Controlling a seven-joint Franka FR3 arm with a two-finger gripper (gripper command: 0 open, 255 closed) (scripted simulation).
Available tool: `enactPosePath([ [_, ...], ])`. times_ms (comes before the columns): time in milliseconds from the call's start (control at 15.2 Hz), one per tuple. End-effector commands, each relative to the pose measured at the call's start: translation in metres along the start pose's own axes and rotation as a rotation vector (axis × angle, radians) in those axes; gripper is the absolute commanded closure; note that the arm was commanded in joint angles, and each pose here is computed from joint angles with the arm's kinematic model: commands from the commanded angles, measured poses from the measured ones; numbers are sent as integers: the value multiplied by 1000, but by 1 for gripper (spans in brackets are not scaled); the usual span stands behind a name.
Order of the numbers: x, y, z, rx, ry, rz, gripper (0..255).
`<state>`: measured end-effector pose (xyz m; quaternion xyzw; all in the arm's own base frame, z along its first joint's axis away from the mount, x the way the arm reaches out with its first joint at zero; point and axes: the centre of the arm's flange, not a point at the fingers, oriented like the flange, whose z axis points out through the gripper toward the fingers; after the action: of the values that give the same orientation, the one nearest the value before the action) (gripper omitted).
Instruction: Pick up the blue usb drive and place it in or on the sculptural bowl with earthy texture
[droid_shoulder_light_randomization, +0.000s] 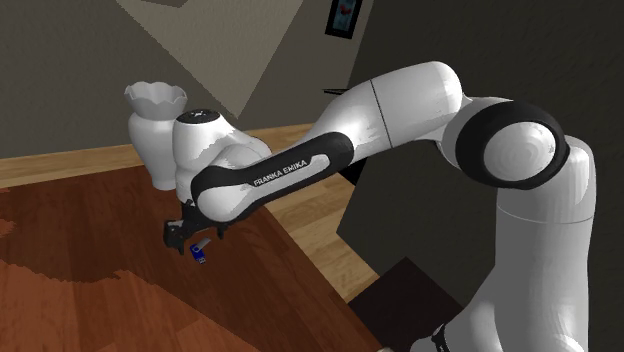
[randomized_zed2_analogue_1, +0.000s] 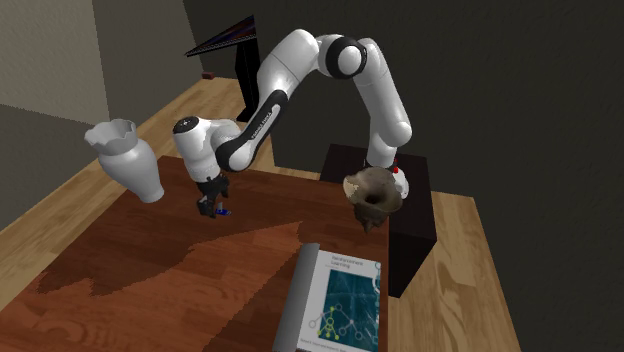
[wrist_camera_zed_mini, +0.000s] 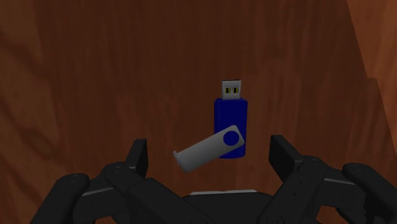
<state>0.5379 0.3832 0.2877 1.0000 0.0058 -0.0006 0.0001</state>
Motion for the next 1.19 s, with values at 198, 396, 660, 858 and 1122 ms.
enactPosePath([
  [198, 0, 0, 2, 0, 1, 0, 0],
  [396, 0, 0, 1, 0, 0, 0, 255],
  [660, 0, -1, 2, 0, 0, 0, 255],
  [858, 1, 0, 2, 0, 0, 0, 255],
  [1122, 0, 0, -9, 0, 0, 0, 255],
])
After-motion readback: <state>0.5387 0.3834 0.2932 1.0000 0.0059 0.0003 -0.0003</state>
